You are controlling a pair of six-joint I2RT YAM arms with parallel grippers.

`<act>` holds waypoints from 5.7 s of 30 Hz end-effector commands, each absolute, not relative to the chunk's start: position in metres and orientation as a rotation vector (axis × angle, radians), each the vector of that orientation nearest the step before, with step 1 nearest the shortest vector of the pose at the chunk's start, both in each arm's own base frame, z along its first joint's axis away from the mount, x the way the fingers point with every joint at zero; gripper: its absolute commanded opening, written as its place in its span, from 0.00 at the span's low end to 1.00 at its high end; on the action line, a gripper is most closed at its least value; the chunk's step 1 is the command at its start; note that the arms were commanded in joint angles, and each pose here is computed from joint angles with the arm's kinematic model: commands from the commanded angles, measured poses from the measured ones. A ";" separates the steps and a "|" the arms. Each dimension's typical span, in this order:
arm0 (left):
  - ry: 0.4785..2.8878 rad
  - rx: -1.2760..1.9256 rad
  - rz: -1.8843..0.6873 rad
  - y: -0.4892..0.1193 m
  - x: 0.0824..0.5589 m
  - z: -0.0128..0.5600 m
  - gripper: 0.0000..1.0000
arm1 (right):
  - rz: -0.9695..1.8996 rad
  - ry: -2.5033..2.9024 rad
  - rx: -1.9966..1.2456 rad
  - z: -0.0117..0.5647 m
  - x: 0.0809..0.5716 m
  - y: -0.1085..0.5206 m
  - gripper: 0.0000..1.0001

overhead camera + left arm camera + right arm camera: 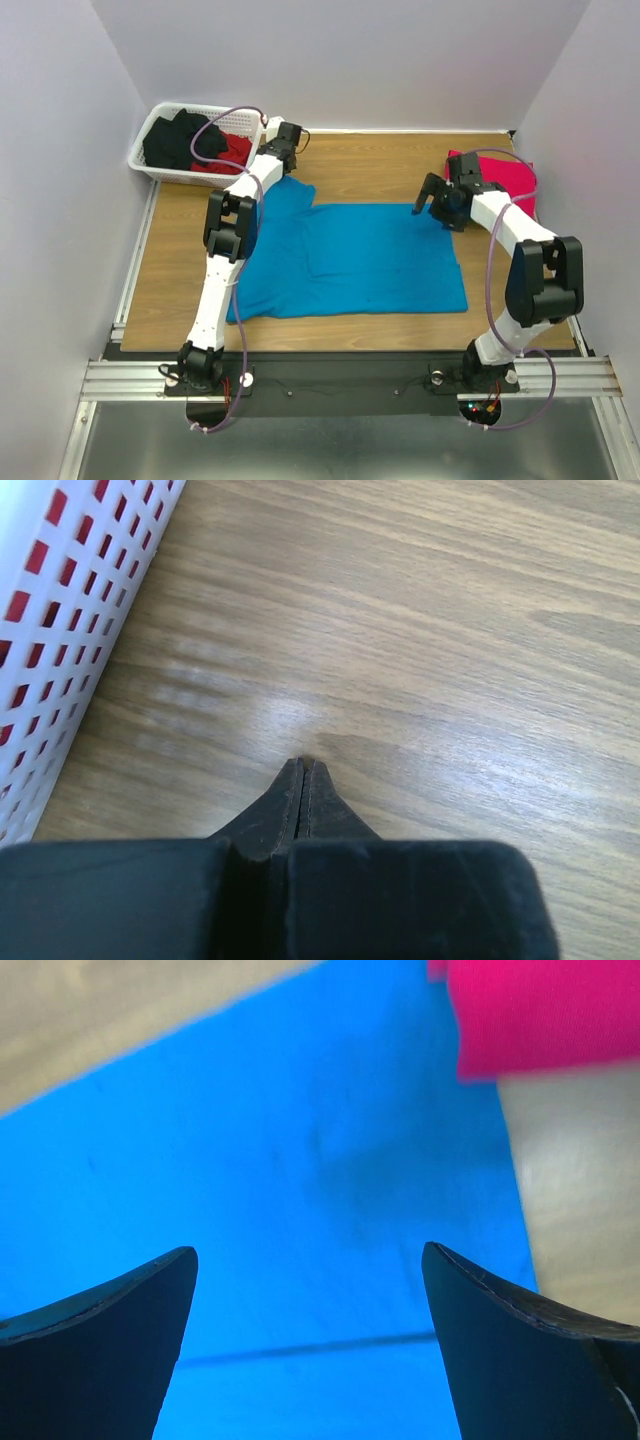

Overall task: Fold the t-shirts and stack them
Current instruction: Fold the tshirt

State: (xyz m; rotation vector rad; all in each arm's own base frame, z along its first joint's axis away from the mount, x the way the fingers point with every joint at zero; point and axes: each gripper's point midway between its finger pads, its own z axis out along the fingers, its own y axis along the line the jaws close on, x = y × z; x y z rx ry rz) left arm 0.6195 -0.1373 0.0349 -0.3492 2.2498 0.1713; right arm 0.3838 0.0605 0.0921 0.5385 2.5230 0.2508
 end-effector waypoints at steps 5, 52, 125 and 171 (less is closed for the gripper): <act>2.263 -0.341 0.171 -0.124 0.596 0.071 0.00 | 0.073 2.364 0.557 0.114 0.461 0.064 0.99; 2.148 -0.295 -0.049 -0.131 0.505 0.156 0.00 | -0.404 2.349 0.728 0.050 0.484 0.038 0.00; 2.176 -0.753 -0.620 -0.110 0.202 0.134 0.99 | -0.274 2.354 0.759 0.081 0.305 0.032 0.78; 2.281 -0.248 -0.729 -0.223 0.212 0.149 0.99 | 0.109 2.381 0.470 0.103 0.355 0.093 0.92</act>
